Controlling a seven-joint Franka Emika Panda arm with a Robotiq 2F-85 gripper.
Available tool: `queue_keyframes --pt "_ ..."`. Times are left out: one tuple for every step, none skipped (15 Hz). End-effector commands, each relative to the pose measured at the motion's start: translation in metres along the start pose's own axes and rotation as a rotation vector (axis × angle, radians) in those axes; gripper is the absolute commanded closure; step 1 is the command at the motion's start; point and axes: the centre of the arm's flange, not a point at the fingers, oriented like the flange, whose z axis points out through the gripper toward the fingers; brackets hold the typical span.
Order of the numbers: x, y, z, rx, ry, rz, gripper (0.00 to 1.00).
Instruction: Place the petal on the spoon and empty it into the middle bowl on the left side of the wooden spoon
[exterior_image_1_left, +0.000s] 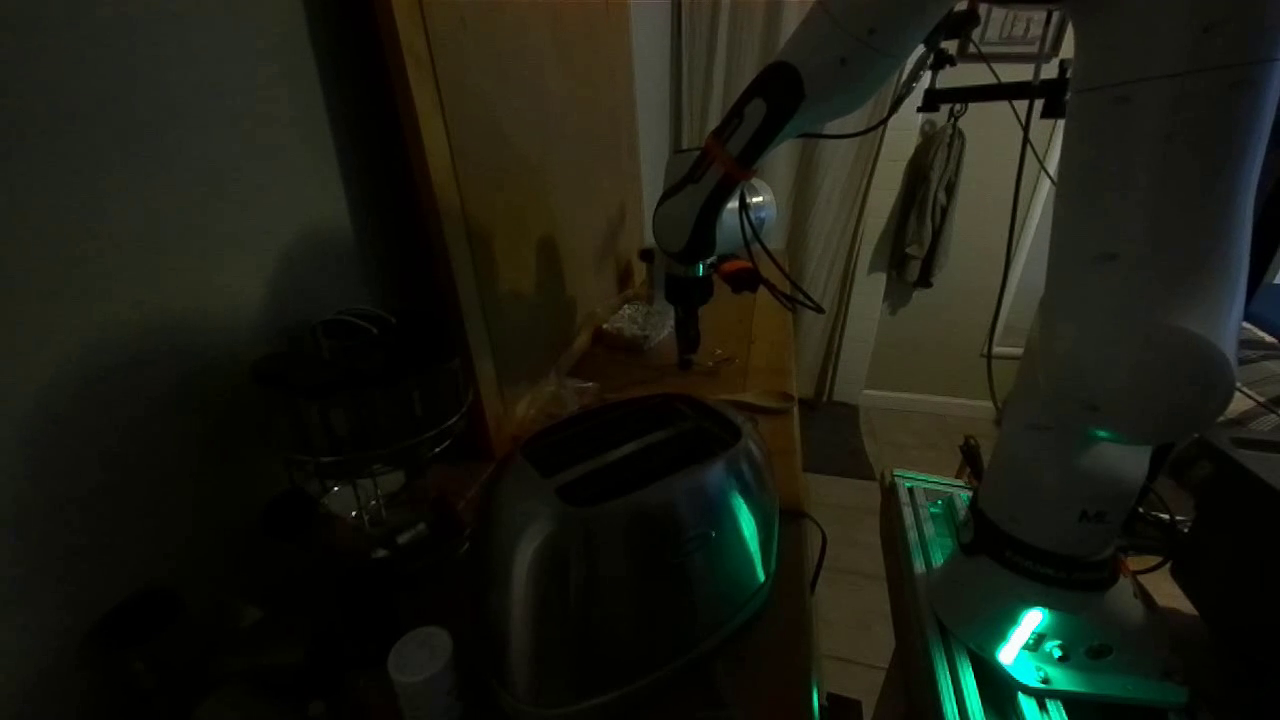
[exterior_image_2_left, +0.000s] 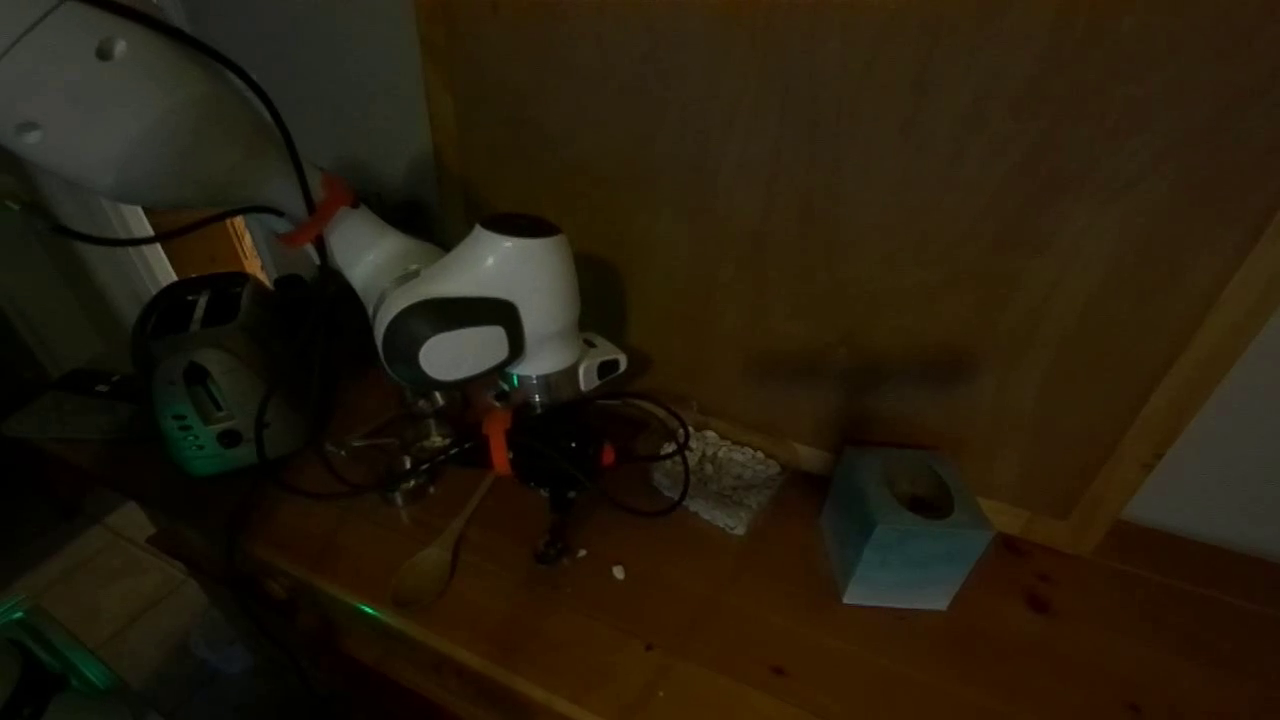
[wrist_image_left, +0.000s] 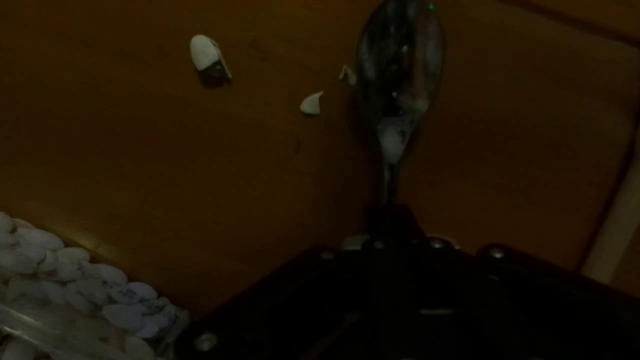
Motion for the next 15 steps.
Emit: queue_keyframes --pt "0.004 0.007 0.005 0.005 -0.032 0.01 0.94" --pt "0.003 0.007 0.006 0.007 -0.036 0.01 0.88" --pt "0.003 0.006 0.008 0.01 -0.039 0.012 0.66" --pt "0.004 0.006 0.008 0.011 -0.04 0.012 0.63" --pt "0.004 0.005 0.008 0.016 -0.04 0.014 0.62" --pt "0.004 0.003 0.007 0.018 -0.04 0.015 0.56" --pt "0.005 0.002 0.006 0.017 -0.038 0.012 0.49" --pt "0.006 0.0 0.002 0.012 -0.035 0.006 0.43" --pt "0.008 -0.003 -0.004 0.003 -0.029 -0.003 0.36" --pt "0.009 -0.004 -0.01 -0.007 -0.024 -0.011 0.28" --pt "0.011 -0.006 -0.019 -0.019 -0.014 -0.019 0.22" --pt "0.013 -0.008 -0.029 -0.033 -0.006 -0.027 0.16" --pt "0.014 -0.01 -0.041 -0.054 0.002 -0.037 0.08" --pt "0.014 -0.013 -0.055 -0.07 0.012 -0.045 0.02" --pt "0.013 -0.015 -0.066 -0.086 0.02 -0.049 0.0"
